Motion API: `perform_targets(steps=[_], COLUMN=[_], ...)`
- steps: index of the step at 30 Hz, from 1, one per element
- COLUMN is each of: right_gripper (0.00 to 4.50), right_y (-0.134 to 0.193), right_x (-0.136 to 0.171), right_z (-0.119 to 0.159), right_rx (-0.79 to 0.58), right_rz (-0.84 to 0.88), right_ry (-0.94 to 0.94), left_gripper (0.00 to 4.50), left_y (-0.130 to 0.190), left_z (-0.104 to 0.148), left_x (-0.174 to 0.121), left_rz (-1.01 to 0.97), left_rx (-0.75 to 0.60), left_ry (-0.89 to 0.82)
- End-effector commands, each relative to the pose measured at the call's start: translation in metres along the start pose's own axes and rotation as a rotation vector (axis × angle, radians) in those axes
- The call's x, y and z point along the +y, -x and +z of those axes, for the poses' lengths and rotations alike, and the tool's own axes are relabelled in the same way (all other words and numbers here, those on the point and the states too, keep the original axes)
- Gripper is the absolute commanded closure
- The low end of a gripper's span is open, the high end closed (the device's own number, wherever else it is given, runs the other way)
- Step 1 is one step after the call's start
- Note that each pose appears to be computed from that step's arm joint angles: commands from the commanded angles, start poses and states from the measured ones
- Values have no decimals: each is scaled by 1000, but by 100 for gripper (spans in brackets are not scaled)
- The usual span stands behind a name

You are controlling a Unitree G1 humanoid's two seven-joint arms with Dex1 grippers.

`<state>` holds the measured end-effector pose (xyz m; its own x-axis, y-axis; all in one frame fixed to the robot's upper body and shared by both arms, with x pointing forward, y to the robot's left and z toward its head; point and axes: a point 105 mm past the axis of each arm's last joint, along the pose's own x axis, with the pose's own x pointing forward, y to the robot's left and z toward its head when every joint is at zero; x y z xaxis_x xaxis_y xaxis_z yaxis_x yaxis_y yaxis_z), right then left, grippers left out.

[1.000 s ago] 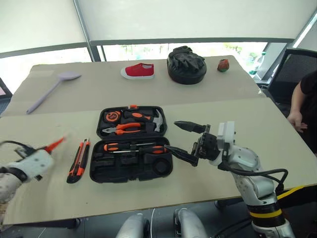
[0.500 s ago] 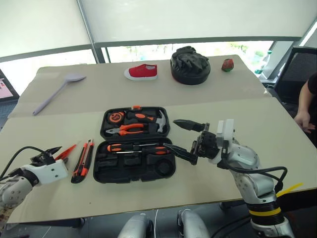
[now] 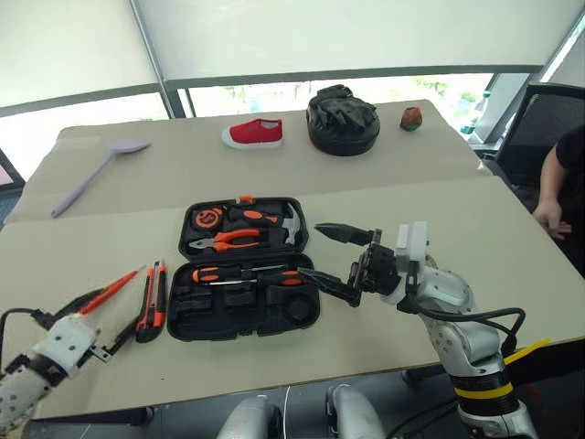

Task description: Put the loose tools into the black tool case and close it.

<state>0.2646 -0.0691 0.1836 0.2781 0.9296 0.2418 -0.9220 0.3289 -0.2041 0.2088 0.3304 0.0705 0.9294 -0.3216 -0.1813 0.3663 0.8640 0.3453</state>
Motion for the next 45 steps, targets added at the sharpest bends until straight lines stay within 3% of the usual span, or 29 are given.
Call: perform_targets(steps=[1, 8, 19, 23, 31, 32, 38, 41, 45], right_gripper=[0, 0, 0, 0, 0, 0, 0, 0, 0], right_y=[-1, -7, -8, -5, -4, -4, -5, -3, 7], right_x=[2, 8, 14, 13, 13, 13, 12, 10, 6], right_z=[10, 17, 27, 27, 27, 27, 25, 26, 25], right_rx=[-20, 0, 15, 23, 35, 36, 33, 34, 64], right_rz=[34, 122, 141, 129, 131, 133, 144, 138, 129], right_ry=[50, 130, 187, 189, 184, 182, 160, 159, 167], left_gripper=[6, 6, 6, 115, 401, 402, 402, 402, 402], left_y=[2, -22, -33, -28, -7, -6, -14, -28, -46], left_z=[20, 17, -17, -25, -34, -33, -12, 31, 88], left_x=[29, 62, 70, 67, 70, 70, 72, 72, 35], left_rz=[-3, -87, -150, -163, -115, -114, -87, -124, -369], left_rx=[-40, 58, 219, 250, 266, 258, 123, -40, -116], left_ry=[124, 122, 237, 273, 248, 246, 235, 226, 101])
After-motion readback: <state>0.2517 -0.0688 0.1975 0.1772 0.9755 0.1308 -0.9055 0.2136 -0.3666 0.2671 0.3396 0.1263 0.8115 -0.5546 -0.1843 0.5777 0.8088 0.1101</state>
